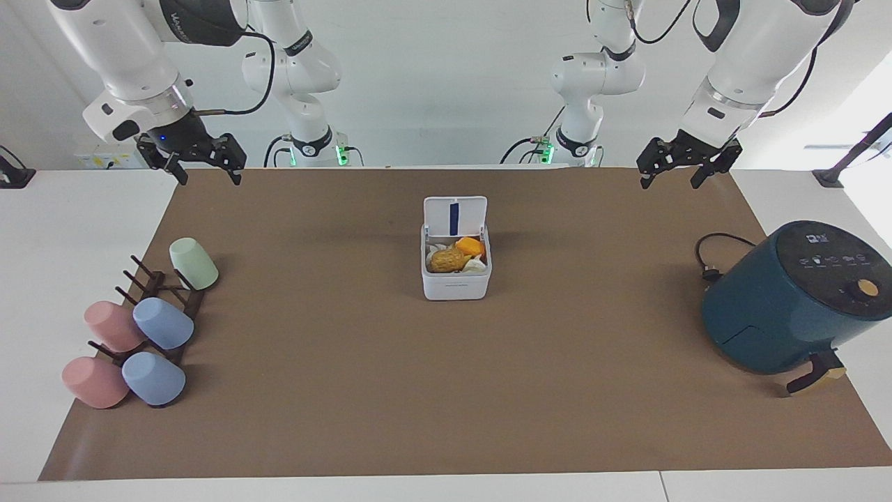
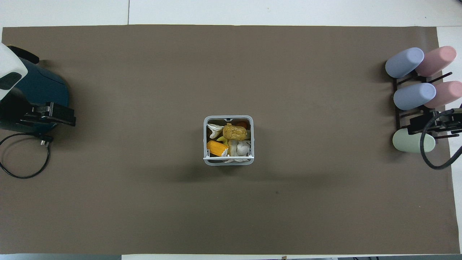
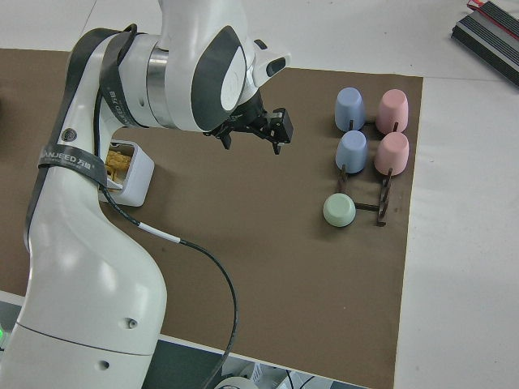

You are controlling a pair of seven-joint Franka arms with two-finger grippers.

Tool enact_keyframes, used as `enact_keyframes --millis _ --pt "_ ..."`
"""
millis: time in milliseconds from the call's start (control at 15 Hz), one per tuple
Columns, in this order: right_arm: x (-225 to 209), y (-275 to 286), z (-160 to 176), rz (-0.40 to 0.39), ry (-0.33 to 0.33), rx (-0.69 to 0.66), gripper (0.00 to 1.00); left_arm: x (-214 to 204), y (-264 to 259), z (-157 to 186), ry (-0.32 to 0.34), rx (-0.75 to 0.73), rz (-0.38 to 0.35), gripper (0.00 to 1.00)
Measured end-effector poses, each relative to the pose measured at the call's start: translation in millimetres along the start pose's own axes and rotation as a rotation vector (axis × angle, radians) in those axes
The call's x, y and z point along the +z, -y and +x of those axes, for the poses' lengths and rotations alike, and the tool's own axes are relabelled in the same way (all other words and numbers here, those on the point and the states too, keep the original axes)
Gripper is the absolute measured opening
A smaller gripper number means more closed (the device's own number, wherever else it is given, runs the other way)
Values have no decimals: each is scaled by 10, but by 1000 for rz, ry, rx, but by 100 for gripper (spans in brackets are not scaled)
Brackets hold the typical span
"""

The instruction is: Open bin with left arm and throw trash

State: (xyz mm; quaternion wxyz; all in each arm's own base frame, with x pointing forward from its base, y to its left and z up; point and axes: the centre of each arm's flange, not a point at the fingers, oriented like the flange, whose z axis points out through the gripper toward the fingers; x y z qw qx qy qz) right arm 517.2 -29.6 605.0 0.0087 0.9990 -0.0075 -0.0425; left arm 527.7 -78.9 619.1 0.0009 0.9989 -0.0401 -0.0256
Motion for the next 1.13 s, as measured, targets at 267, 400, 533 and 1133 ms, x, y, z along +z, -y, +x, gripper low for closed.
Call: enact_keyframes --millis 267,400,533,1133 --pt "-138 22 11 -3 -20 -4 100 0 0 0 0 0 0 100" --pt "-194 45 37 -4 -13 -7 100 0 0 0 0 0 0 100" --pt "-223 98 104 -6 -6 1 100 0 0 0 0 0 0 100" --pt "-183 378 160 -13 12 -18 100 0 0 0 0 0 0 100"
